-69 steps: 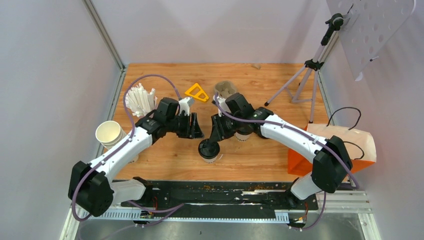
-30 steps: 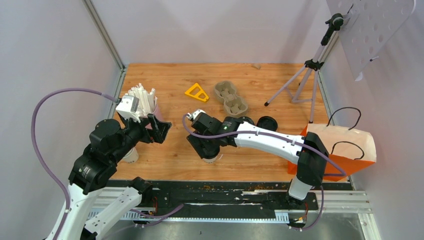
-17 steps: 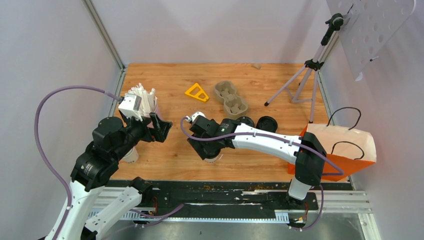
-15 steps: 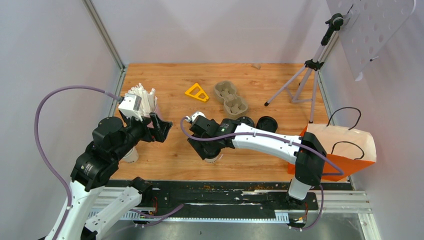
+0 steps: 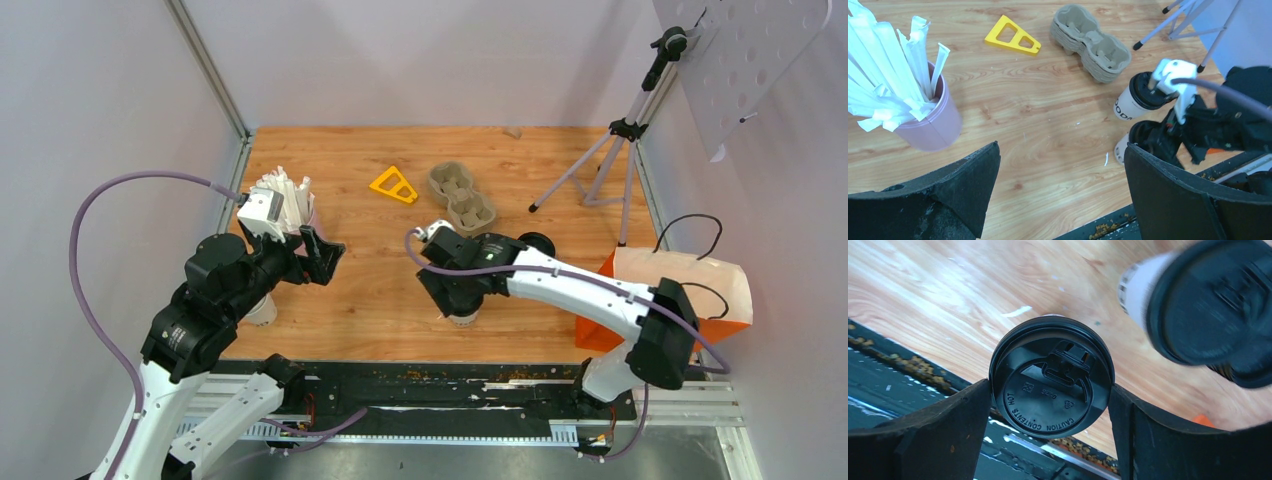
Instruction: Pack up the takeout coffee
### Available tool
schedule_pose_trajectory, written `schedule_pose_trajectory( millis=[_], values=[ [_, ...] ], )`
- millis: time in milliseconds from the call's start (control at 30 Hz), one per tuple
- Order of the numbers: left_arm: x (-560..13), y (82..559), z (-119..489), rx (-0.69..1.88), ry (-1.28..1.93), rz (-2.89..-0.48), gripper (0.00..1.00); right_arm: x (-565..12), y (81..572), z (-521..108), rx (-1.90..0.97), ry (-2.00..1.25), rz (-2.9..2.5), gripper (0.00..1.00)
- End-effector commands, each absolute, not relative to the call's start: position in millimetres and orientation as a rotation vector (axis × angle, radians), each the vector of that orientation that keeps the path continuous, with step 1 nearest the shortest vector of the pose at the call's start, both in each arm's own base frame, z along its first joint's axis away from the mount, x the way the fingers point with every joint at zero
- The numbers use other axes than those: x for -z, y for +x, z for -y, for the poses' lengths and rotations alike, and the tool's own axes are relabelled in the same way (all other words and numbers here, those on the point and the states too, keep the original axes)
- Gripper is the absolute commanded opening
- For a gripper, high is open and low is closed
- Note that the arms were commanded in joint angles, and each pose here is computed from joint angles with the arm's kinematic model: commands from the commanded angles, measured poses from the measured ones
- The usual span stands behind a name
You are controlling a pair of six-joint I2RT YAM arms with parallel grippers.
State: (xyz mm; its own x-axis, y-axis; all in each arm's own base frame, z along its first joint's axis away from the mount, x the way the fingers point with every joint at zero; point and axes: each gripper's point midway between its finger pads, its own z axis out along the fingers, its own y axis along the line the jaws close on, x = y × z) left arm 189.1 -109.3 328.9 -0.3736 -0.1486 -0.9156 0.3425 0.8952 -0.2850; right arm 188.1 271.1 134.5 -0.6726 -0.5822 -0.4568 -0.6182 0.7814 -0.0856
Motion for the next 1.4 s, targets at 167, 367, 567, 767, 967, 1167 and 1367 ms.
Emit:
schedule_pose_trajectory(
  millis=[167, 367, 567, 767, 967, 1167, 1367],
  values=[
    [-332, 193, 114, 0.529, 0.165, -1.869, 1.0, -147, 217, -180, -0.055, -0.626, -2.538, 0.75],
    [-331, 195, 117, 0.54, 0.167, -1.878, 1.0, -135, 227, -160, -0.071, -0.553, -2.573, 0.76],
    [-331, 195, 117, 0.54, 0.169, -1.883, 1.0, -127, 230, -154, -0.087, -0.517, -2.597, 0.77],
    [-334, 196, 117, 0.532, 0.171, -1.883, 1.0, -134, 230, -153, -0.099, -0.518, -2.599, 0.76],
    [-336, 197, 118, 0.535, 0.175, -1.885, 1.0, -150, 222, -147, -0.075, -0.524, -2.638, 0.74],
    [-337, 196, 119, 0.545, 0.176, -1.885, 1.0, -142, 213, -144, -0.072, -0.551, -2.686, 0.74],
    [-337, 196, 120, 0.545, 0.178, -1.886, 1.0, -133, 215, -147, -0.084, -0.557, -2.696, 0.77]
  ],
)
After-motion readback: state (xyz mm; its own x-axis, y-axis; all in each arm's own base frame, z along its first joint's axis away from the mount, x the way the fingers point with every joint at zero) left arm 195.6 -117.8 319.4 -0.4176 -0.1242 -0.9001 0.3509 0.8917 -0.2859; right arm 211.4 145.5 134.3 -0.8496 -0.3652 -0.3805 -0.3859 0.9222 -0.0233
